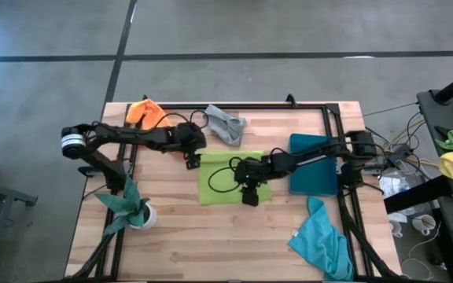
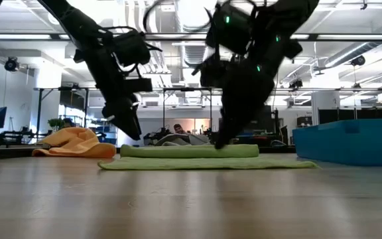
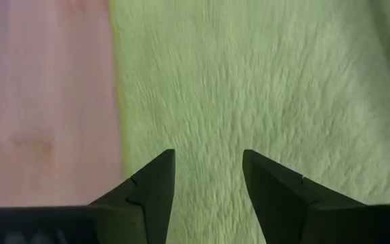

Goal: Roll microfiber towels into tight, uniform cylinder then place into a basket
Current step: Roll the green towel

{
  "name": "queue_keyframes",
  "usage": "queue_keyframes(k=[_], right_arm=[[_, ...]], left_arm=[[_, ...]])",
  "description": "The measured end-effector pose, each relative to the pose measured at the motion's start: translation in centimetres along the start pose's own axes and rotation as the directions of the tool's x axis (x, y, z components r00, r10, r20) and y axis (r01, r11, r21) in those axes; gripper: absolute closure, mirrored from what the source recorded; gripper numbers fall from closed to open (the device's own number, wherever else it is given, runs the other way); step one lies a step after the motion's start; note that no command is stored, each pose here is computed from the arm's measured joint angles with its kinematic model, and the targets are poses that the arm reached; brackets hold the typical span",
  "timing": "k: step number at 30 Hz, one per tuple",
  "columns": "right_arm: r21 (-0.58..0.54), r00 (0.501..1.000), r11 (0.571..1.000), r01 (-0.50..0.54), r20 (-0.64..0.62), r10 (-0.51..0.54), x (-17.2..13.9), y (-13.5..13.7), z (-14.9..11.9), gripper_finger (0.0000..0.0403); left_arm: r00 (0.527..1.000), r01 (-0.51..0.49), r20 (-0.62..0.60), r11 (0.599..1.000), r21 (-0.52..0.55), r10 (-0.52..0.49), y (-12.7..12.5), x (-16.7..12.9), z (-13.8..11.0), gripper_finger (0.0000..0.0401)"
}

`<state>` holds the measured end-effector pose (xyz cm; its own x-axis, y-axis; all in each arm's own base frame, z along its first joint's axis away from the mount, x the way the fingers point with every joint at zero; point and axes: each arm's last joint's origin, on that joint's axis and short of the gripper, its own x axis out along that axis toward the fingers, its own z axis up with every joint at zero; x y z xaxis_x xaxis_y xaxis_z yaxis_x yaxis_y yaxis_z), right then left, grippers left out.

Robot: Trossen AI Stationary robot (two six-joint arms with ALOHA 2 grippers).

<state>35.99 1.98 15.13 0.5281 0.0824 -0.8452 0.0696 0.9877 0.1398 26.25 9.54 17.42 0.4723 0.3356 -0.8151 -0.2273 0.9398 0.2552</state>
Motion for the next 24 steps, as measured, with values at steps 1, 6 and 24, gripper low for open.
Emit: queue_keyframes(k=[1,6,24], right_arm=[[0.000,1.000,1.000,-0.001,0.011,0.001,0.0,0.0,0.1,0.0232],[-0.002,0.999,1.000,-0.001,0.034,0.001,1.1,-0.1,0.1,0.0232],[0.008,1.000,1.000,-0.012,-0.008,0.012,3.4,0.7,-0.7,0.0232]], left_arm=[[1.000,0.019,0.017,1.000,-0.009,-0.019,-0.1,0.3,0.2,0.0125],[0.992,0.115,0.061,0.993,-0.015,-0.114,-1.4,0.9,0.7,0.0125],[0.994,-0.009,0.109,0.997,-0.072,0.017,-2.4,3.9,0.9,0.0125]])
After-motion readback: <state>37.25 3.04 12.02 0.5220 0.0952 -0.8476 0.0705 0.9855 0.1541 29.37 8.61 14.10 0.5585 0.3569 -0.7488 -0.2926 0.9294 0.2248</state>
